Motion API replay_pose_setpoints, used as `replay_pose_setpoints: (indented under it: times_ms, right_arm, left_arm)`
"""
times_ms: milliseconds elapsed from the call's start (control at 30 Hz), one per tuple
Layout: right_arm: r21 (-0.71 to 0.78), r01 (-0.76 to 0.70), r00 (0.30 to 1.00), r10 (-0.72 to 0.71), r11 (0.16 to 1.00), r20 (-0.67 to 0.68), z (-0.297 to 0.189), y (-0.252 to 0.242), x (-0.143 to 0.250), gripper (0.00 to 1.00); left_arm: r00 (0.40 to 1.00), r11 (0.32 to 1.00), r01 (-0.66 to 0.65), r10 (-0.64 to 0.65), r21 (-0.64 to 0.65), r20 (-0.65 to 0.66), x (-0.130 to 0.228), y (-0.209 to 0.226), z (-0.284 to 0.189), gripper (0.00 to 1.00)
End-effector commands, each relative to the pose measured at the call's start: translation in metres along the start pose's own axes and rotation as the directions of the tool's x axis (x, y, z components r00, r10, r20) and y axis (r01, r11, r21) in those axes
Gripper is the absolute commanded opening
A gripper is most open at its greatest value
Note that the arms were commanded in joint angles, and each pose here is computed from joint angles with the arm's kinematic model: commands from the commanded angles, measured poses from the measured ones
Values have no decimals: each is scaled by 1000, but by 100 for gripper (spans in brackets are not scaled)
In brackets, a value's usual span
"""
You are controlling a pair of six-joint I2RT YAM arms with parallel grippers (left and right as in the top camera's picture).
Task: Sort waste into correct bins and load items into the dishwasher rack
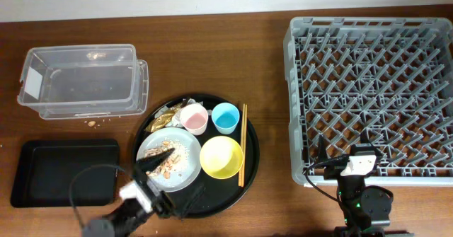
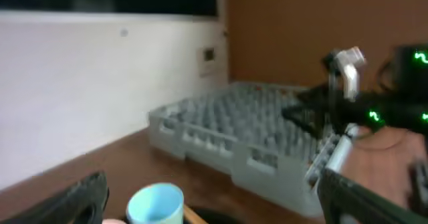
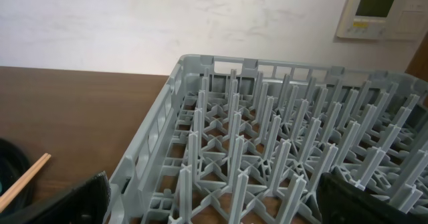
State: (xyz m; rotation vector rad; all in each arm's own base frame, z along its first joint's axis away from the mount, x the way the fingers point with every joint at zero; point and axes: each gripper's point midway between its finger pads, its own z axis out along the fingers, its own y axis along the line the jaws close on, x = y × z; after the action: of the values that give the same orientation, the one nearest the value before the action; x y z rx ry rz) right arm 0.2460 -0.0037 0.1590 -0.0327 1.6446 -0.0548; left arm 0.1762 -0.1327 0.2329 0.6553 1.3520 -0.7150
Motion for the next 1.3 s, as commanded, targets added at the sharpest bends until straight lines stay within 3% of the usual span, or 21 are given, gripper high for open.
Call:
replay_pose_setpoints:
  times_ms: [0, 67, 167, 333, 400, 467, 567, 600, 767, 833, 900, 933, 1000, 1067, 1167, 1267]
  right_arm:
    - [13, -8, 1000, 9, 1000, -7, 0, -3, 4, 99]
    - [13, -8, 1000, 9, 1000, -6, 0, -3, 4, 99]
    - [13, -8, 1000, 9, 1000, -6, 0, -3, 4, 99]
    - [13, -8, 1000, 9, 1000, -7, 0, -3, 4, 99]
    - [13, -8, 1000, 9, 1000, -6, 0, -3, 4, 99]
    - [13, -8, 1000, 9, 1000, -6, 0, -3, 4, 99]
    - [13, -8, 1000, 9, 1000, -6, 0, -3, 4, 99]
    - [13, -8, 1000, 9, 1000, -7, 0, -3, 4, 99]
    - [13, -8, 1000, 9, 1000, -6, 0, -3, 4, 99]
    - [-3, -13, 1000, 13, 1000, 4, 0, 0, 1, 99]
    - [-162, -32, 998, 40, 986, 45, -2, 27, -10, 99]
    - [-364, -109, 989, 137, 925, 51, -12, 60, -21, 99]
    - [-680, -270, 943, 330, 681, -45, -48, 111, -47, 99]
    - [-787, -344, 884, 458, 512, -89, -73, 123, -82, 99]
    - [-820, -350, 811, 584, 454, -22, -88, 113, -123, 99]
    - [-789, -466, 702, 710, 400, -56, -85, 96, -141, 99]
  left_arm:
    - [995, 979, -21, 0, -205, -101, -39, 34, 0, 99]
    - [964, 957, 25, -99, -288, -246, -44, 55, 3, 99]
    - [896, 956, 73, -188, -284, -402, -51, 71, 17, 99]
    - [815, 936, 166, -308, -312, -491, -36, 93, 33, 99]
    - [787, 913, 148, -341, -380, -514, -24, 107, 28, 99]
    - [769, 814, 128, -441, -566, -462, -20, 136, 9, 99]
    - [783, 678, 79, -497, -731, -375, -27, 166, -23, 99]
    - [790, 603, 83, -526, -793, -317, -31, 177, -39, 99]
    - [785, 492, 79, -566, -867, -250, -31, 192, -73, 99]
    - [772, 414, 46, -592, -909, -231, -27, 198, -93, 99]
    - [775, 377, 31, -594, -926, -216, -27, 203, -103, 99]
    - [778, 370, 30, -592, -929, -210, -28, 204, -105, 99]
    - [769, 367, 30, -602, -930, -213, -26, 202, -106, 99]
    - [762, 366, 32, -611, -930, -214, -24, 201, -107, 99]
    - [752, 420, 85, -622, -903, -218, -22, 193, -94, 99]
    - [752, 435, 100, -622, -895, -218, -22, 191, -91, 99]
